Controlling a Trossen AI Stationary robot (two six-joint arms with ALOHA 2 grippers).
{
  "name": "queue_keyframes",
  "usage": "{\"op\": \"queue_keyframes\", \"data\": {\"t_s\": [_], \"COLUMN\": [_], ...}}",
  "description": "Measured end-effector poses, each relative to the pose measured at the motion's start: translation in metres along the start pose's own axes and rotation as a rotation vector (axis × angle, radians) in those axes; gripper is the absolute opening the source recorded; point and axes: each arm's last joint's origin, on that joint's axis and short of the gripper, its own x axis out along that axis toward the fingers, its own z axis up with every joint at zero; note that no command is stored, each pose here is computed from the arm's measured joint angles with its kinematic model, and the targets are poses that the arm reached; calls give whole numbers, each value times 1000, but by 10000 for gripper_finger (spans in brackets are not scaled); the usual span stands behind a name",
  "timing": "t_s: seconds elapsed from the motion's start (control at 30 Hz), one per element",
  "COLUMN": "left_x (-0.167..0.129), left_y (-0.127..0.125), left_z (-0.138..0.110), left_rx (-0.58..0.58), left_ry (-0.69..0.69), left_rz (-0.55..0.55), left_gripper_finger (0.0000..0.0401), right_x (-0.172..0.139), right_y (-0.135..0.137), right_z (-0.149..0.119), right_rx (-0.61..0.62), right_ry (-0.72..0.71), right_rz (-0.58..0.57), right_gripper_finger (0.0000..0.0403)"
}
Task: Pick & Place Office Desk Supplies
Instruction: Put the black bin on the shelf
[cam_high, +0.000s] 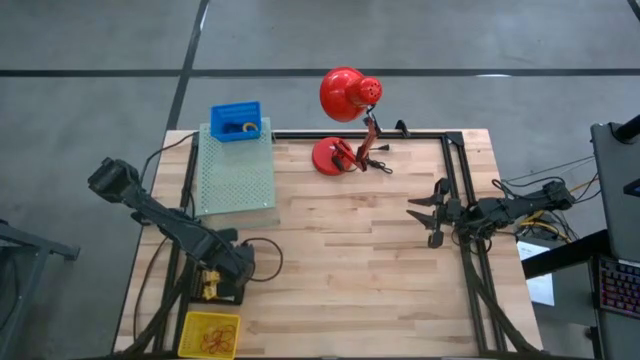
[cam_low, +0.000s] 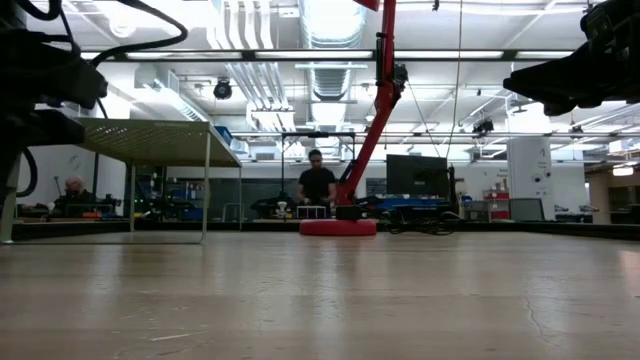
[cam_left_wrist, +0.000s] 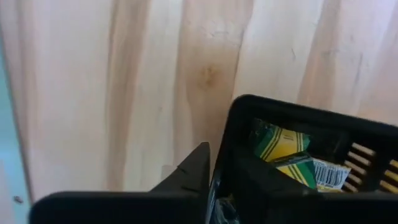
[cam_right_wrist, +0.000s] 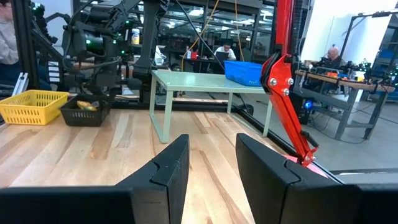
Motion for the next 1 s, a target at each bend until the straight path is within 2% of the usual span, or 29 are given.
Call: {"op": "queue_keyframes", "data": {"t_s": [0.27,0.57,1.0], "left_x": [0,-1,-16], "left_y": [0,4,24], "left_z": [1,8,40], "left_rx": [25,53,27], "left_ry": [-31,-69,-125], "left_rz": [21,40,2], "left_gripper_finger": [11,15,15], "right_x": [0,0,0], "right_y": [0,0,0], "right_z": [0,0,0], "right_rx": [0,0,0], "right_ry": [0,0,0], "right_rz": [0,0,-1], "right_gripper_finger": [127,128,128]}}
